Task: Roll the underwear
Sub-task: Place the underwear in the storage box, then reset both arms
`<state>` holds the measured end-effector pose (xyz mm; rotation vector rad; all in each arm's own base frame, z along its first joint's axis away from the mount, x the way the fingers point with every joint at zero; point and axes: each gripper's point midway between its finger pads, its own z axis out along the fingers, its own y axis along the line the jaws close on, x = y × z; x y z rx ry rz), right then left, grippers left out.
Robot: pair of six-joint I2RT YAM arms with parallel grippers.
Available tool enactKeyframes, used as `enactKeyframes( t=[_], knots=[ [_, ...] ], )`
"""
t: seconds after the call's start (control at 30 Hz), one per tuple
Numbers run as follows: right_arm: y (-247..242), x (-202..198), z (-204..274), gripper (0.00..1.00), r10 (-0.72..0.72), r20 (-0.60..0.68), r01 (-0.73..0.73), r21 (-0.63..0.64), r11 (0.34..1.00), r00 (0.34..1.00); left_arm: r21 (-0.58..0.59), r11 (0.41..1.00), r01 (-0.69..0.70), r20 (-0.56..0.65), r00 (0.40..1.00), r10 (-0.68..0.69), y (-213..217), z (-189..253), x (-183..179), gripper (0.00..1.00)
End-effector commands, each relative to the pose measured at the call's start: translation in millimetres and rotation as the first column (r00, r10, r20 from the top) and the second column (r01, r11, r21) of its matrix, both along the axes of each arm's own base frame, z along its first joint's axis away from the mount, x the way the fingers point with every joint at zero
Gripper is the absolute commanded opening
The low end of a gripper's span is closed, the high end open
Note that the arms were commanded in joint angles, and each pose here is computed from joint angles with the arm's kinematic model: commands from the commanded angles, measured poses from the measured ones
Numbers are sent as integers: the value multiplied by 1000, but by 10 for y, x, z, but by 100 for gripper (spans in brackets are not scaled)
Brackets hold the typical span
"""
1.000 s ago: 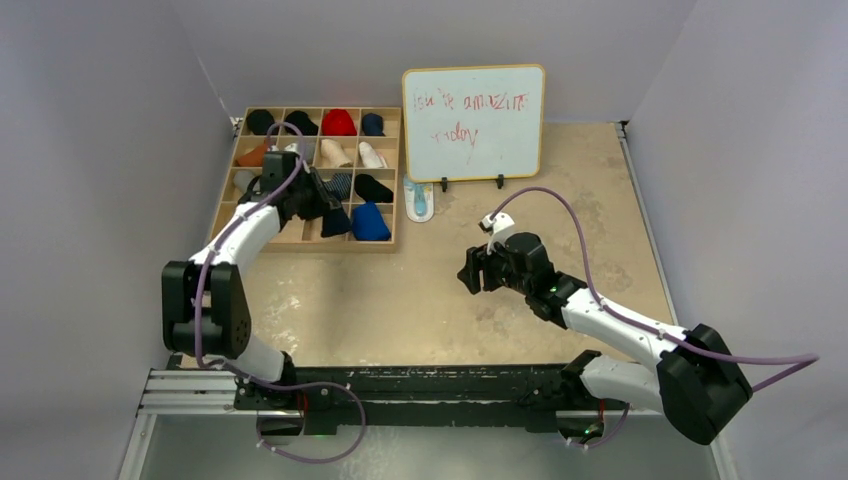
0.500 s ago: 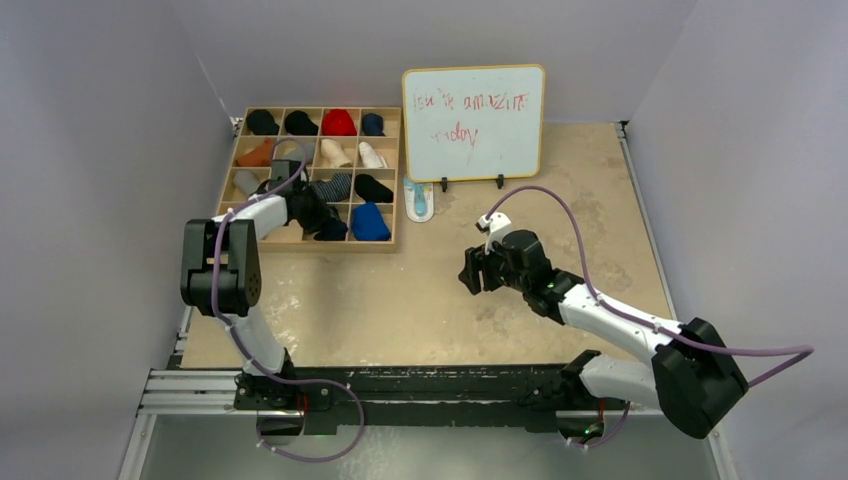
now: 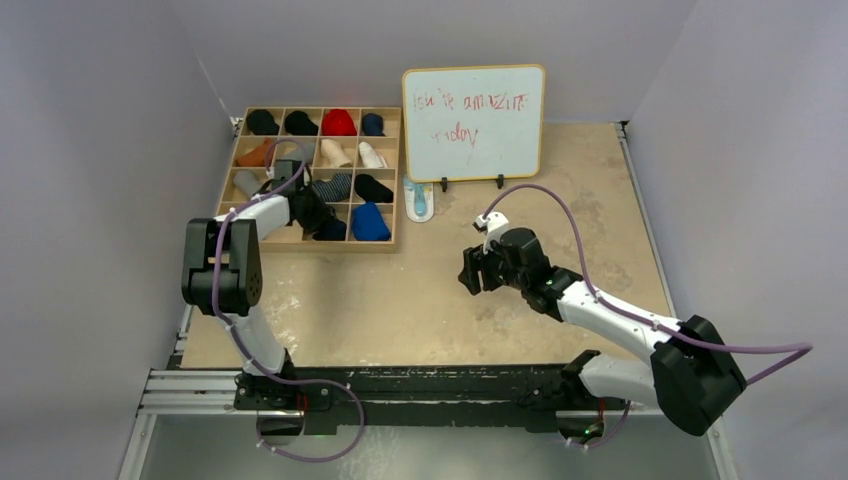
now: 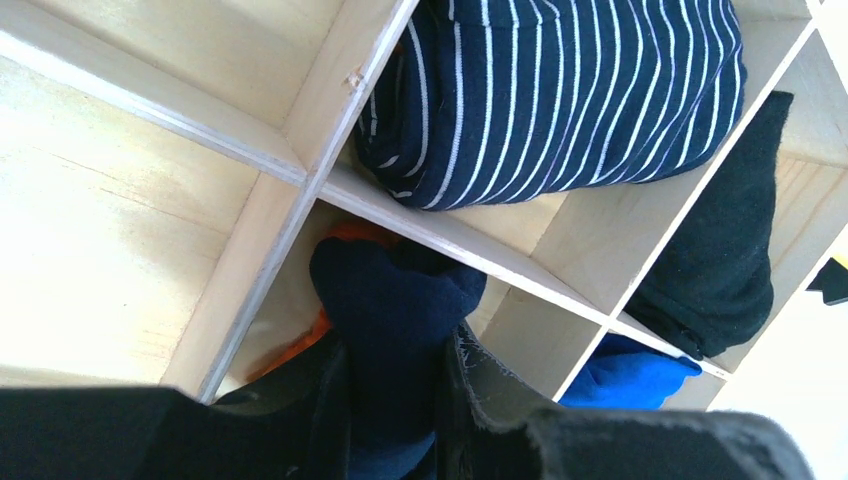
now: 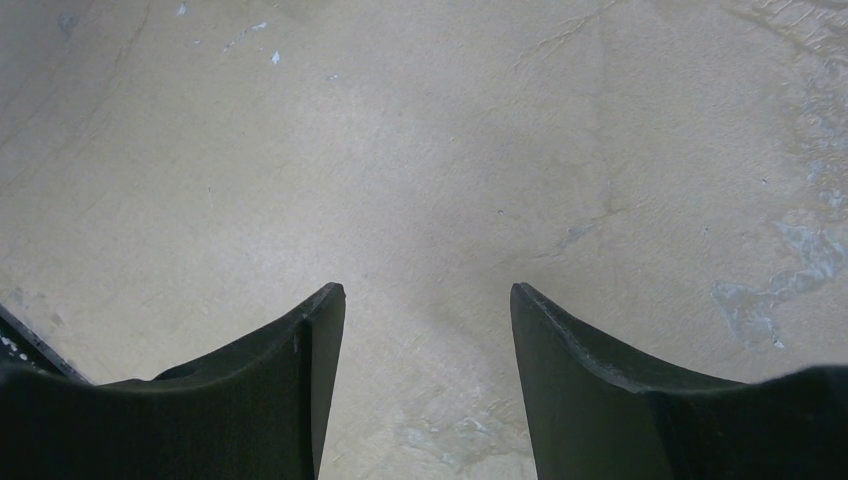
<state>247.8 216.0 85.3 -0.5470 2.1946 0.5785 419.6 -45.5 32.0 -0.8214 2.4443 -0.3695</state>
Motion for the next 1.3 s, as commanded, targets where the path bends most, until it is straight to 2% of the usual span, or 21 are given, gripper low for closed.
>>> enactKeyframes(
  t=[0.0, 0.17, 0.27, 0.3, 0.37, 0.47, 0.6, 0.73, 0.87, 0.93, 1.07, 1.27],
  knots=[
    [30, 74, 193, 64, 4, 44, -5, 19, 1000, 999, 109, 993, -52, -47, 997, 57, 258, -210, -91, 4],
    [43, 137, 241, 66, -7, 51, 6, 12, 1000, 999, 63, 998, -29, -22, 999, 31, 168, -71, -147, 37],
    [50, 202, 307, 67, -12, 64, 11, 5, 1000, 998, 56, 998, -31, 29, 999, 30, 157, 171, -126, 49],
    [55, 230, 343, 71, -17, 72, 16, 7, 1000, 997, 53, 998, -31, 45, 999, 28, 153, 255, -120, 59],
    [49, 292, 408, 74, -26, 90, 26, 6, 1000, 996, 53, 998, -28, 70, 997, 25, 152, 413, -107, 70],
    [43, 392, 531, 77, -43, 120, 42, 11, 999, 992, 47, 999, -22, 108, 994, 16, 136, 626, -110, 78],
    [-22, 577, 716, 78, -94, 157, 90, 32, 995, 983, 37, 999, -2, 183, 983, -4, 101, 949, -135, 83],
    [-339, 888, 877, 85, -245, 137, 237, 77, 969, 960, 74, 996, 50, 298, 952, -70, 86, 1380, -163, 86],
    [-773, 1211, 1008, 94, -381, 3, 371, 220, 902, 925, 201, 979, 22, 370, 924, -97, 270, 1832, -294, 88],
    [-995, 1338, 1079, 98, -445, -14, 436, 229, 870, 895, 267, 964, 3, 401, 909, -114, 367, 2051, -386, 89],
    [-1206, 1392, 1262, 99, -481, 95, 460, 178, 870, 872, 367, 930, -28, 452, 879, -151, 506, 2334, -608, 90],
    [-1262, 1354, 1371, 99, -461, 207, 430, 177, 885, 863, 427, 904, -32, 437, 882, -176, 588, 2300, -792, 92]
  ],
)
